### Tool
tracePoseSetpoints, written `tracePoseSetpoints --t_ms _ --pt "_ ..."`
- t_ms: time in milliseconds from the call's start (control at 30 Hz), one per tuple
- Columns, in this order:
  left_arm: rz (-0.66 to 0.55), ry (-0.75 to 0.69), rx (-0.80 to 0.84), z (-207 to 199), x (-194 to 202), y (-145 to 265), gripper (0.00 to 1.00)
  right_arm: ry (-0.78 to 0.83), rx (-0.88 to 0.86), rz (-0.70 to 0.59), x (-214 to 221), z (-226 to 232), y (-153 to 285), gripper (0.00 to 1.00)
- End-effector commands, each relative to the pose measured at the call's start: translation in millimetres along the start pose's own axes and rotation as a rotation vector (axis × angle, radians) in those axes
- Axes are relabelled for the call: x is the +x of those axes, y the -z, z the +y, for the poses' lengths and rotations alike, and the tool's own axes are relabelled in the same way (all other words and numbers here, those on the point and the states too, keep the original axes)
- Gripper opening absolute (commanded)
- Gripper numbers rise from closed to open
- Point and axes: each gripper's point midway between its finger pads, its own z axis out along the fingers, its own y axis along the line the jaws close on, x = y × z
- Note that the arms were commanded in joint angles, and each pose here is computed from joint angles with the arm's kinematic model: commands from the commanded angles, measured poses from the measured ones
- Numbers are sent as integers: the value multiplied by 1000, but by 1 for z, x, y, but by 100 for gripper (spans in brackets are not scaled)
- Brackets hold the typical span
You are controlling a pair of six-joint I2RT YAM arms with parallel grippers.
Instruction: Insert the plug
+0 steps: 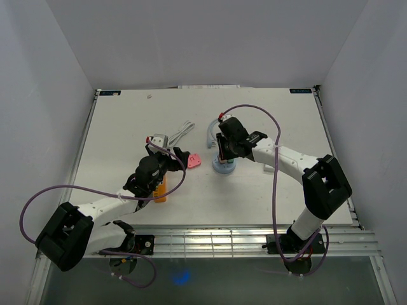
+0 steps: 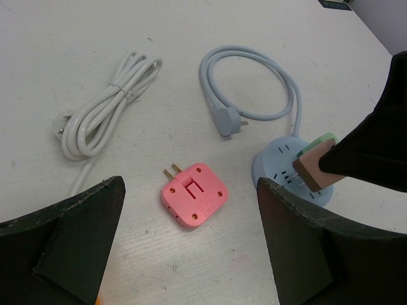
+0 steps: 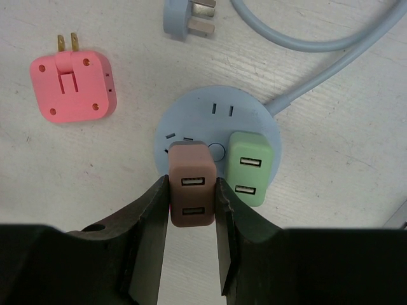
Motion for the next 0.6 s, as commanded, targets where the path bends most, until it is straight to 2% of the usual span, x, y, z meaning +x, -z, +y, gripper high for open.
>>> tracePoseSetpoints --t_ms 0,567 --pt "-27 1 30 -9 -13 -3 95 -3 -1 -81 -29 6 1 8" --pt "-18 0 38 -11 -12 -3 95 2 -1 -64 -23 10 -9 8"
